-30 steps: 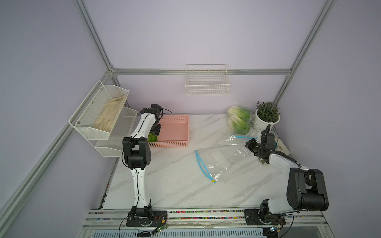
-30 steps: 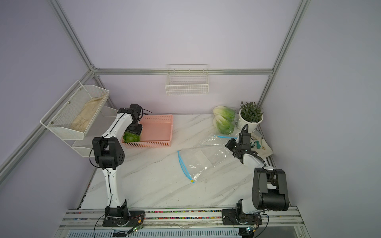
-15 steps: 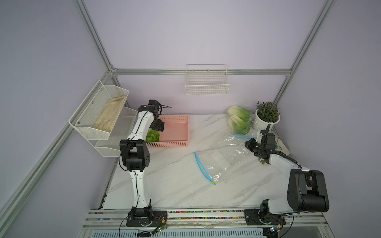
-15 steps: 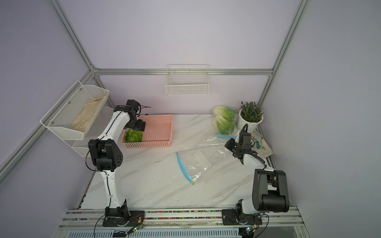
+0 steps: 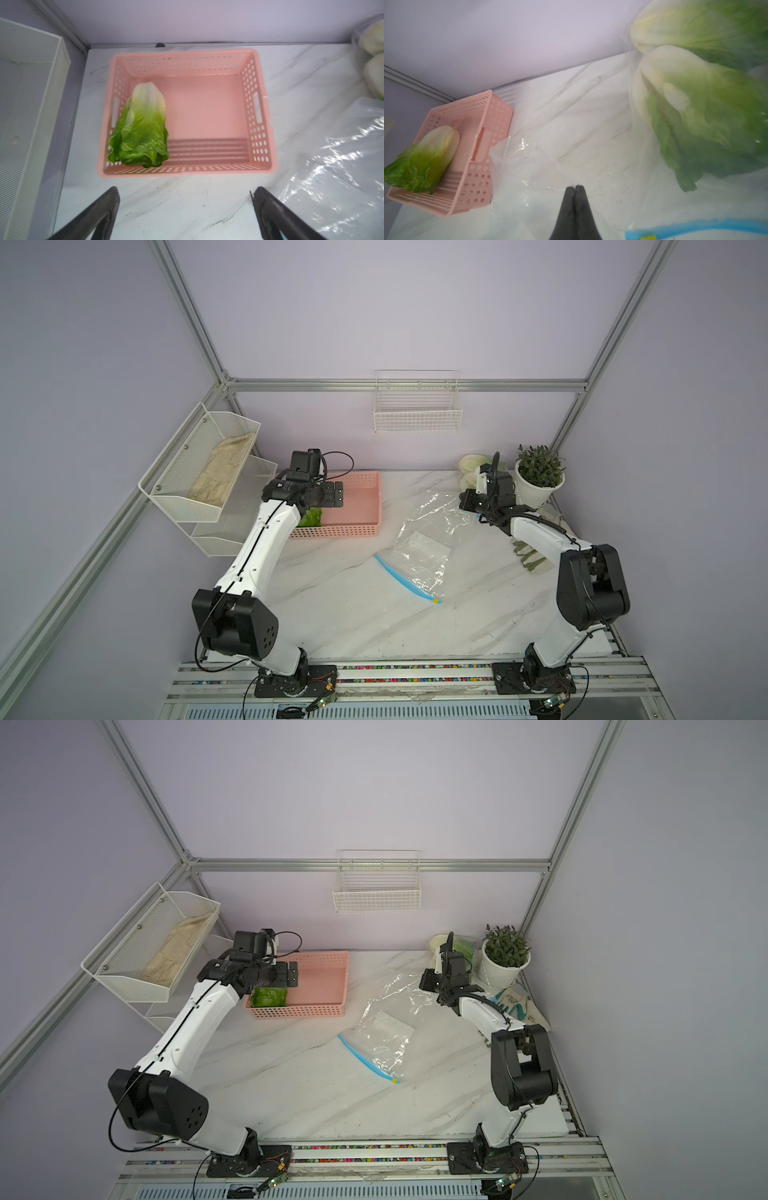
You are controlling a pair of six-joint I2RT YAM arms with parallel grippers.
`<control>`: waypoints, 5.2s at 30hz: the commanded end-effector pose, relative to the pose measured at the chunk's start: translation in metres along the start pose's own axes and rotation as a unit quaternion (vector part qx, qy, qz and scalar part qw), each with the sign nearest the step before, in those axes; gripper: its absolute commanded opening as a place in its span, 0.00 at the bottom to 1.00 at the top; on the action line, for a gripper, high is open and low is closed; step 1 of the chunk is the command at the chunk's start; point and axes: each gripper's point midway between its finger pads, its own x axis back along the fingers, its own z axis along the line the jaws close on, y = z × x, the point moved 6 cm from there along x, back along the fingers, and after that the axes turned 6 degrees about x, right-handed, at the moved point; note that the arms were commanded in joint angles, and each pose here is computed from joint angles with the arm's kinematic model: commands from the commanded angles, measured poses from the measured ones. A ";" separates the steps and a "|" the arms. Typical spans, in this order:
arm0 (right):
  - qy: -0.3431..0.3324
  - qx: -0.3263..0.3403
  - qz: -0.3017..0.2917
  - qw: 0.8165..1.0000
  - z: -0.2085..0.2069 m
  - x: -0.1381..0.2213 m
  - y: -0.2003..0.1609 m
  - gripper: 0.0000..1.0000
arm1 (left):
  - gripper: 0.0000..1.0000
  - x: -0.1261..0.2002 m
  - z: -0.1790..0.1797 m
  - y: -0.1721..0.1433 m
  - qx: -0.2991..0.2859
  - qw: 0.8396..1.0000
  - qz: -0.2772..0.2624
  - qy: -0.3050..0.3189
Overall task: Open the zip-top bag and take out the chinese cabbages
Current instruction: Place the zipper food storage bag at the center of the board, then pick up the zipper food storage bag at the center of the board.
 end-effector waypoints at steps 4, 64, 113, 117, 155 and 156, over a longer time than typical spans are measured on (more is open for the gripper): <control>0.030 0.014 -0.005 0.999 0.018 -0.033 0.029 0.34 | 1.00 0.021 -0.039 -0.032 0.012 0.990 -0.077 -0.114; 0.094 -0.075 -0.047 0.992 0.045 -0.047 -0.006 0.67 | 1.00 0.028 -0.105 -0.101 -0.070 0.968 -0.083 -0.228; 0.084 -0.345 -0.129 0.926 -0.084 0.054 -0.034 0.01 | 1.00 0.032 -0.186 -0.136 -0.284 0.901 -0.125 -0.302; 0.076 -0.301 -0.128 0.942 -0.070 0.083 -0.022 0.00 | 1.00 0.036 -0.194 -0.130 -0.306 0.883 -0.163 -0.317; 0.120 -0.233 -0.066 0.963 -0.009 0.194 -0.018 0.02 | 0.73 0.008 -0.367 -0.085 -0.577 0.613 -0.391 -0.373; 0.122 -0.233 -0.065 0.962 -0.008 0.193 -0.018 0.02 | 0.71 0.009 -0.370 -0.086 -0.578 0.611 -0.393 -0.373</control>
